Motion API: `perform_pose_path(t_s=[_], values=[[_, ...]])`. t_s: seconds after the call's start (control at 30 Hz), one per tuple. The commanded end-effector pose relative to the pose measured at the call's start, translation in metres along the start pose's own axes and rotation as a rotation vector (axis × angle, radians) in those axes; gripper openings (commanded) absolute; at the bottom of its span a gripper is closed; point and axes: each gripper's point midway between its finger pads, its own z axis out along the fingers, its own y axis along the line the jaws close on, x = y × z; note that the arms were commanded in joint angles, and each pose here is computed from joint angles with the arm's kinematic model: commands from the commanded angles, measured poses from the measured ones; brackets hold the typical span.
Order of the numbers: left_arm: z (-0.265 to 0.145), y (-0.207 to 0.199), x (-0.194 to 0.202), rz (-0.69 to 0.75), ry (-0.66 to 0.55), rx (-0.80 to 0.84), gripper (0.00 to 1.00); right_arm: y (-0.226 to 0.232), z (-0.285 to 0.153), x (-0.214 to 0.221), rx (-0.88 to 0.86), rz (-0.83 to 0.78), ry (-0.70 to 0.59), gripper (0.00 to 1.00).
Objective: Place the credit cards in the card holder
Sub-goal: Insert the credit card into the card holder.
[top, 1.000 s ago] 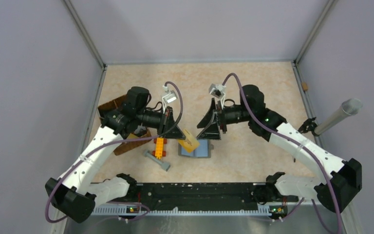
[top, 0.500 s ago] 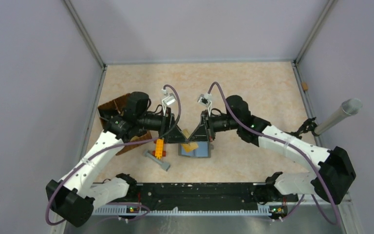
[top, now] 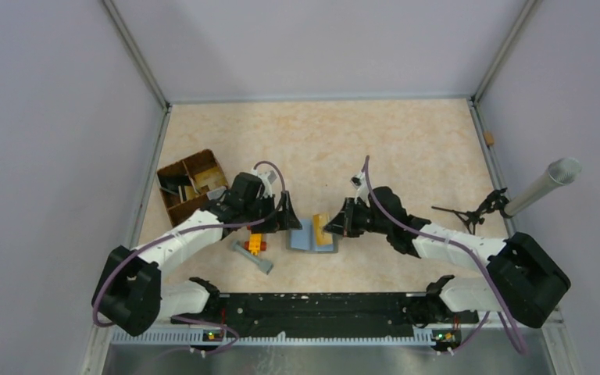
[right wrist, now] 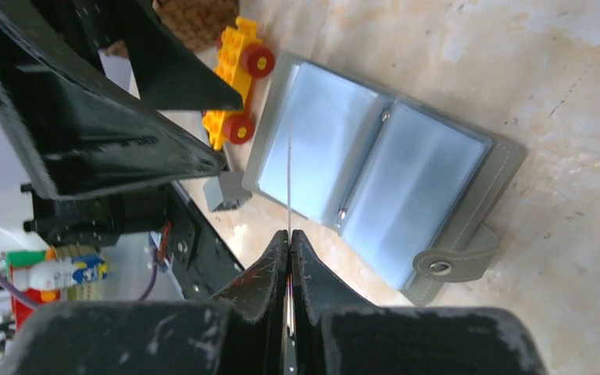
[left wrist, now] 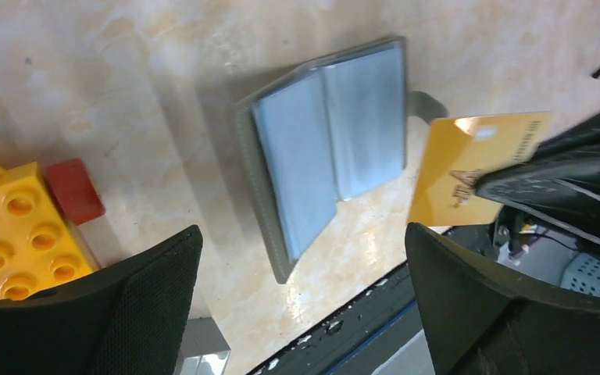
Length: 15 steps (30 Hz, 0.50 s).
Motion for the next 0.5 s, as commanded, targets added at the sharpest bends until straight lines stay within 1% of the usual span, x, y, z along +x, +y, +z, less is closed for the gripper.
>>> perform_pose_path(t_s=[0.0,0.07,0.2,0.3,0.47], values=[[0.015,0.009,-0.015,-0.053,-0.086,-0.060,0.98,0.004,0.009,-0.028,-0.019,0.069,-0.141,0.00],[0.022,0.010,-0.010,-0.067,-0.065,-0.052,0.94,0.000,0.014,-0.025,-0.016,0.090,-0.133,0.00],[0.031,0.015,-0.002,-0.090,-0.038,-0.049,0.75,-0.009,0.020,-0.020,-0.003,0.141,-0.131,0.00],[0.036,0.017,0.002,-0.098,-0.024,-0.044,0.68,-0.013,0.022,-0.017,-0.003,0.170,-0.131,0.00],[0.045,0.022,0.011,-0.118,0.008,-0.046,0.59,-0.020,0.025,-0.011,0.011,0.206,-0.122,0.00]])
